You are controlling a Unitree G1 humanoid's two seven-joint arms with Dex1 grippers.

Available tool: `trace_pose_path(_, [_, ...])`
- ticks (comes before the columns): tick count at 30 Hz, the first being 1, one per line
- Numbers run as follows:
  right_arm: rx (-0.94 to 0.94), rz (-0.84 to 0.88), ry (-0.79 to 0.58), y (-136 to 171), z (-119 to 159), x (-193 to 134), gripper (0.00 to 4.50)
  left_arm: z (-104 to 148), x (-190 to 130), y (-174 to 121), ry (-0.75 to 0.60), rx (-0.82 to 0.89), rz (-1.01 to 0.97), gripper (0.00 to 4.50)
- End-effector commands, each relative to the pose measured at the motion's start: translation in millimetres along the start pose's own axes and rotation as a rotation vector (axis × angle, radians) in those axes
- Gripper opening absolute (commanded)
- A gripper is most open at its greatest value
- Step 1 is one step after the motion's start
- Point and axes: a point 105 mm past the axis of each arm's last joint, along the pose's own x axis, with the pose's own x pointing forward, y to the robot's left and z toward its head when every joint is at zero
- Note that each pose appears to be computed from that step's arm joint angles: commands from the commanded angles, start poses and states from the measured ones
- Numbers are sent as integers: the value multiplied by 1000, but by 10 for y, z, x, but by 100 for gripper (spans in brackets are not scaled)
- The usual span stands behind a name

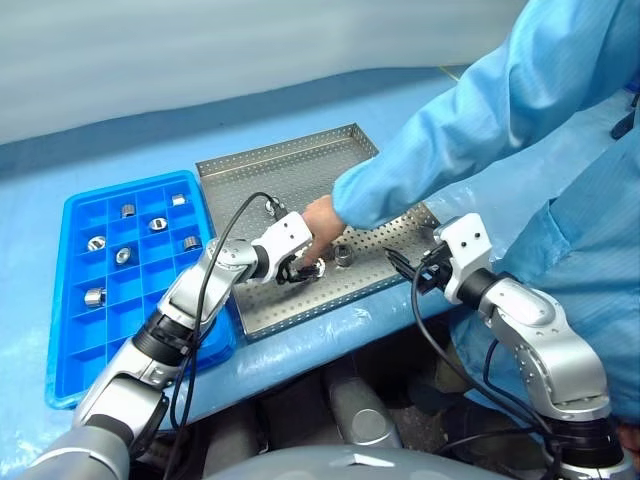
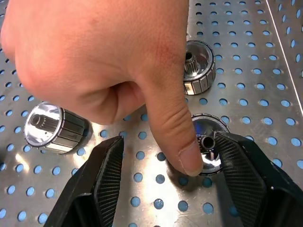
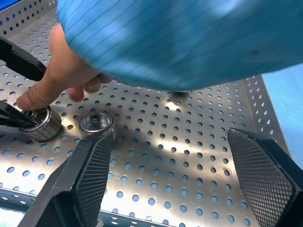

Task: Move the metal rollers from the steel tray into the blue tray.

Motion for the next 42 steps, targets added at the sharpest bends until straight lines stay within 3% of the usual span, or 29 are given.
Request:
trace_pose_path(1, [-22, -7, -27, -26, 80, 5, 402, -58, -16, -36, 11, -31, -6, 330])
trace_pose_path(24, [-41, 43, -44, 16, 143, 123, 402, -142, -153, 36, 8, -65, 44, 330])
trace_pose_path(33, [-36, 51, -45, 49, 128, 137, 402, -197, -374, 290, -6, -112, 166, 330])
trace_pose_path(37, [-34, 56, -48, 61, 131, 155, 402, -135, -431, 321, -53, -153, 168, 330])
trace_pose_path(42, [-37, 69, -58, 90, 157, 185, 402, 140, -474, 226, -212, -270, 72, 330])
